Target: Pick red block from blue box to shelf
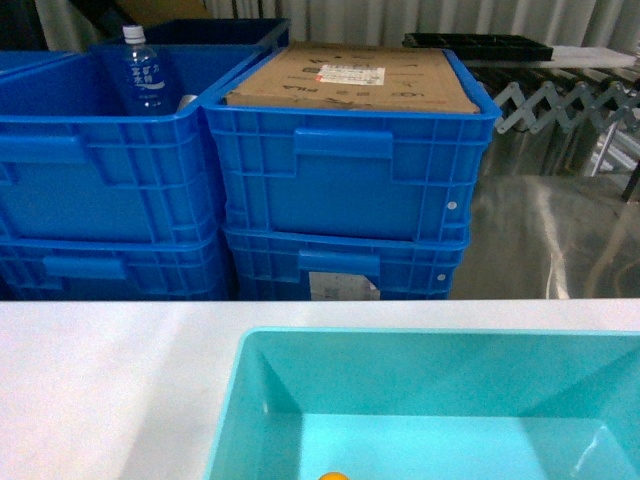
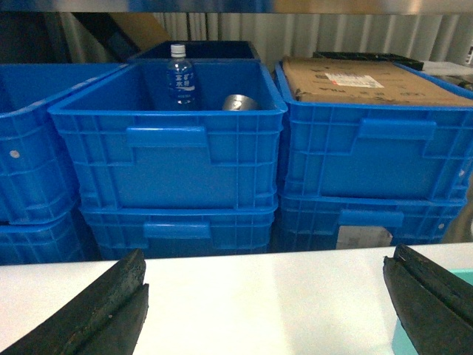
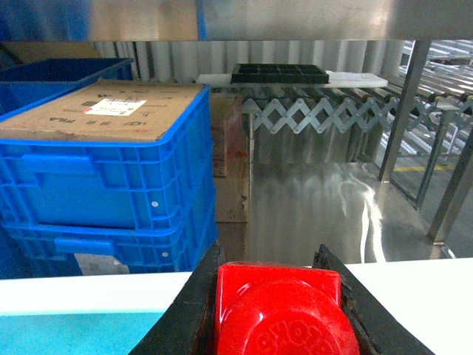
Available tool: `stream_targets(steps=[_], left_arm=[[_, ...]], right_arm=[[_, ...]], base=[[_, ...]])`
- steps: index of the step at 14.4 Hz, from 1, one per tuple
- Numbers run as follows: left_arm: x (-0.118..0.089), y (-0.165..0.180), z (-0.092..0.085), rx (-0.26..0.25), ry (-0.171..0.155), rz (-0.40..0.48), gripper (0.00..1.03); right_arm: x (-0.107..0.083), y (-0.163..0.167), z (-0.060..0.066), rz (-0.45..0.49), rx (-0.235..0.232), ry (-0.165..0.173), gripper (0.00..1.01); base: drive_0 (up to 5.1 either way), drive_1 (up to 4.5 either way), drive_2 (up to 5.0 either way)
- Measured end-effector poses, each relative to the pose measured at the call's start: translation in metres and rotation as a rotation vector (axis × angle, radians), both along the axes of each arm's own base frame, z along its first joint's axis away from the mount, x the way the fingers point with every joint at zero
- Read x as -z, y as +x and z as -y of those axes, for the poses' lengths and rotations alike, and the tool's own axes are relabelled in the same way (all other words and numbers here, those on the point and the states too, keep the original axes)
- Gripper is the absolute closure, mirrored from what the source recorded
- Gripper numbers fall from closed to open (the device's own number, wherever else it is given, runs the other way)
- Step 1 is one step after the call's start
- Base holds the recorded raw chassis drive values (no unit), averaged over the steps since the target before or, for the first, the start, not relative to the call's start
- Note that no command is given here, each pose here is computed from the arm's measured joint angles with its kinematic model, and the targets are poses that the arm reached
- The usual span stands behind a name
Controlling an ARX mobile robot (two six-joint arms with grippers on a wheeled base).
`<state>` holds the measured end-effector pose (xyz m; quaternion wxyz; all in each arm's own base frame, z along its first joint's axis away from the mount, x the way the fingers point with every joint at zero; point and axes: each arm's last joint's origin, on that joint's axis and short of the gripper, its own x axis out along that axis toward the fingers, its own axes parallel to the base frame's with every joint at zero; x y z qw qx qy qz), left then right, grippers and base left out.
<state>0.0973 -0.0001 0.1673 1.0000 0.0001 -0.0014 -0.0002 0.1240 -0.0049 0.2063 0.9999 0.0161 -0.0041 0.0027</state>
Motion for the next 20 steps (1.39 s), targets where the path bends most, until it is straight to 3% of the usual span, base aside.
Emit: stream_targets(steps=[7,20], left_arm=[[0.0,0.0,-0.0002,-0.003,0.0,0.0,0.05],[0.0,0.0,-0.0001,-0.002,0.0,0.0,0.05]], right_arm=[[0.0002,0.0,0.0,-0.001,0.002,0.0,0.73],[0.0003,0.0,0.0,-0.002,0.003,0.0,0.73]], base=[[-0.5,-0.46,-0.5],[-1.9,-1.91,-1.9]])
